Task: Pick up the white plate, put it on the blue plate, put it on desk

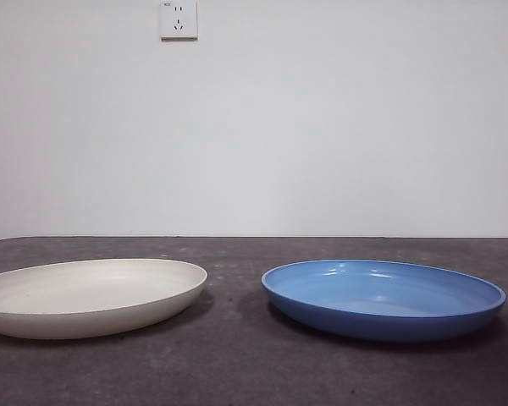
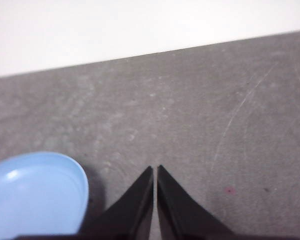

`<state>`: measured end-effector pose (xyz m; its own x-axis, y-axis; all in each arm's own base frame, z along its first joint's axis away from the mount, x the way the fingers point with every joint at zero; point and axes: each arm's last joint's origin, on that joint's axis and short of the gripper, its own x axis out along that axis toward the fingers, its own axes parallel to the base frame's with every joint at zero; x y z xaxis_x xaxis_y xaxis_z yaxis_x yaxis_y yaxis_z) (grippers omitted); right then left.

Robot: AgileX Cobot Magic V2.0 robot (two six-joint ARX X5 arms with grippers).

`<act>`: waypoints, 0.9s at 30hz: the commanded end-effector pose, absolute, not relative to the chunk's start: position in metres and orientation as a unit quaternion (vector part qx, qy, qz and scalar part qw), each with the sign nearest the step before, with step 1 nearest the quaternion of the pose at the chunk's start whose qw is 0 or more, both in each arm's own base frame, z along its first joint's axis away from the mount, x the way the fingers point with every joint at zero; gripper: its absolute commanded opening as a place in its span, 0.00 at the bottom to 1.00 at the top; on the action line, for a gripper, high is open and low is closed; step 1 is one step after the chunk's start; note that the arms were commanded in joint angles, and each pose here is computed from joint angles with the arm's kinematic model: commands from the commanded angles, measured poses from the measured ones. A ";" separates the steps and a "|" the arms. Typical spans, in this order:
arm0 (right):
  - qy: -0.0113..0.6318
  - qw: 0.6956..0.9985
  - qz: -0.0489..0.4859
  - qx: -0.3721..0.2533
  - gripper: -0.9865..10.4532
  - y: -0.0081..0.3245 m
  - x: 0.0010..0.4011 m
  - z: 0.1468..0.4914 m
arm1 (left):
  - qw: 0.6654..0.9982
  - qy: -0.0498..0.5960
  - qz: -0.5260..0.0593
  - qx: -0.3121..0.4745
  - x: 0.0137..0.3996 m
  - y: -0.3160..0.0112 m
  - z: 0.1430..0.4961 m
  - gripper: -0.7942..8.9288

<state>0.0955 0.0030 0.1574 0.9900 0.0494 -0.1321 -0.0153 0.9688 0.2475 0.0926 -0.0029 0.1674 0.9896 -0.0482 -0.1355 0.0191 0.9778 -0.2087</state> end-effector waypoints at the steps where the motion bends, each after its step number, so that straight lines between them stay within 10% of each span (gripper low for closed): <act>1: 0.036 0.981 0.021 0.188 0.09 0.003 0.092 0.176 | 0.989 0.030 -0.024 -0.143 0.090 -0.004 0.190 0.10; 27: 0.180 0.937 0.245 0.174 0.09 0.020 0.106 0.337 | 0.971 0.085 -0.185 -0.122 0.103 -0.020 0.363 0.10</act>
<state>0.1067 0.0188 0.3291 0.8228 0.5017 -0.2672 -0.3572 0.8220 0.4435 0.1036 -0.0192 0.3565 0.9254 -0.3553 -0.1318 0.3069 0.9067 -0.2893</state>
